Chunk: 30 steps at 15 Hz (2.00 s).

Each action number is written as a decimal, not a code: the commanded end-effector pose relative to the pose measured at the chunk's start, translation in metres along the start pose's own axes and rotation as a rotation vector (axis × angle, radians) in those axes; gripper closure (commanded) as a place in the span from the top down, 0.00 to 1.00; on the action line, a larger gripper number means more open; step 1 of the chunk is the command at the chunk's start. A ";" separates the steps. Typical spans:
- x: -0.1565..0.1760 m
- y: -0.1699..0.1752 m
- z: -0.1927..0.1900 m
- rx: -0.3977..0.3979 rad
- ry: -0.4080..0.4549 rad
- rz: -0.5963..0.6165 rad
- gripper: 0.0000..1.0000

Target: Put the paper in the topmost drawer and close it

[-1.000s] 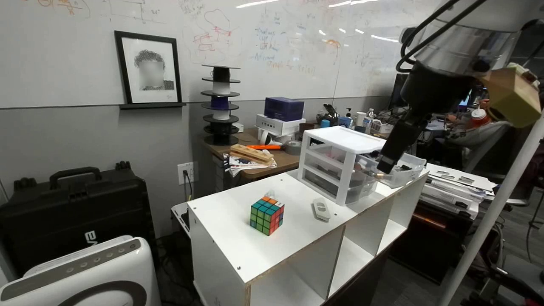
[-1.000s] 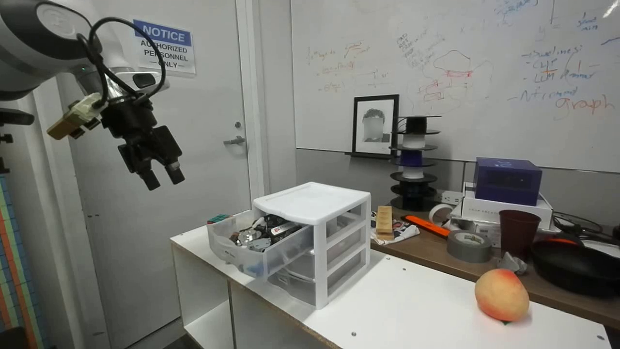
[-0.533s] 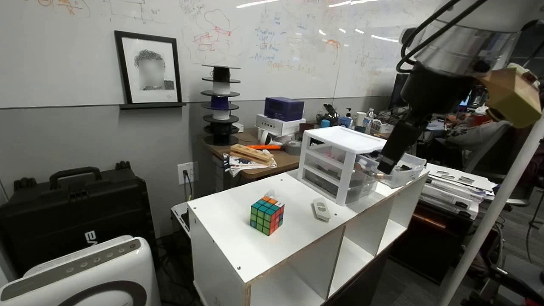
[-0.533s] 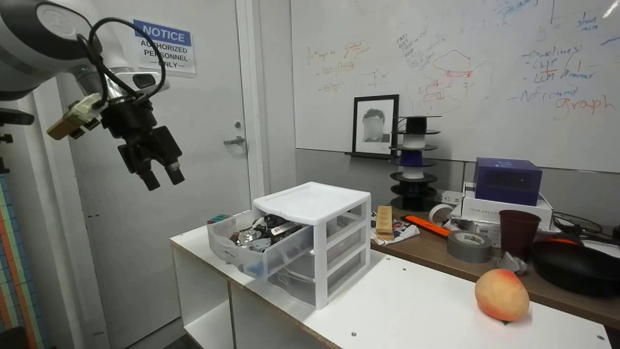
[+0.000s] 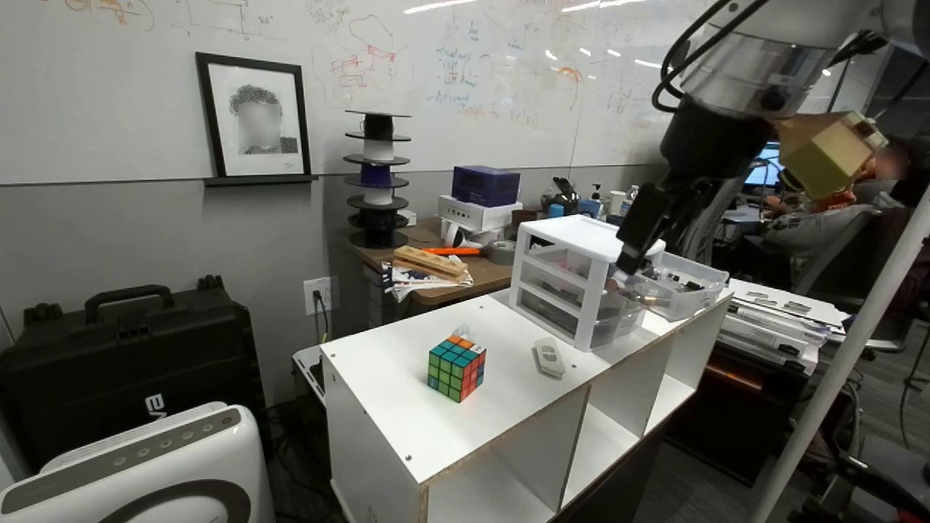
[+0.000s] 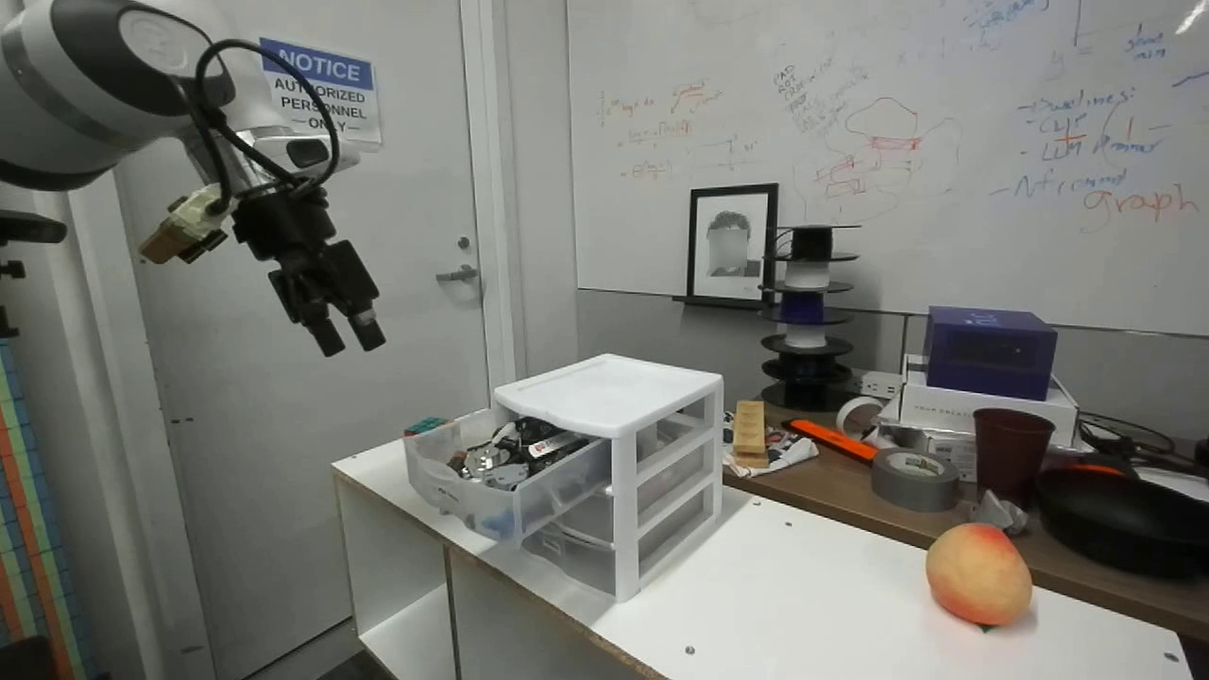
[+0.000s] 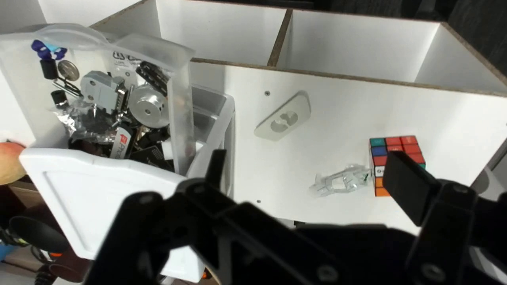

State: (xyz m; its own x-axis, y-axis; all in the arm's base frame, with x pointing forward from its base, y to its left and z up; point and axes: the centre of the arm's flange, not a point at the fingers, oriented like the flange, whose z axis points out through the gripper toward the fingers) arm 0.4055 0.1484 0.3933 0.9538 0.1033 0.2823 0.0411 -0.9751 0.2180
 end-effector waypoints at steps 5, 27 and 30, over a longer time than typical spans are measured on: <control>0.111 0.005 0.036 0.203 0.006 0.202 1.00; 0.183 -0.076 0.247 0.170 -0.114 0.544 1.00; 0.186 -0.082 0.258 0.162 -0.109 0.536 1.00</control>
State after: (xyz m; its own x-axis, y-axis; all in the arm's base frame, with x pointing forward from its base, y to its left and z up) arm 0.6363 0.1844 0.1939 0.8901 -0.4151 0.1882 -0.4098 -0.9096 -0.0681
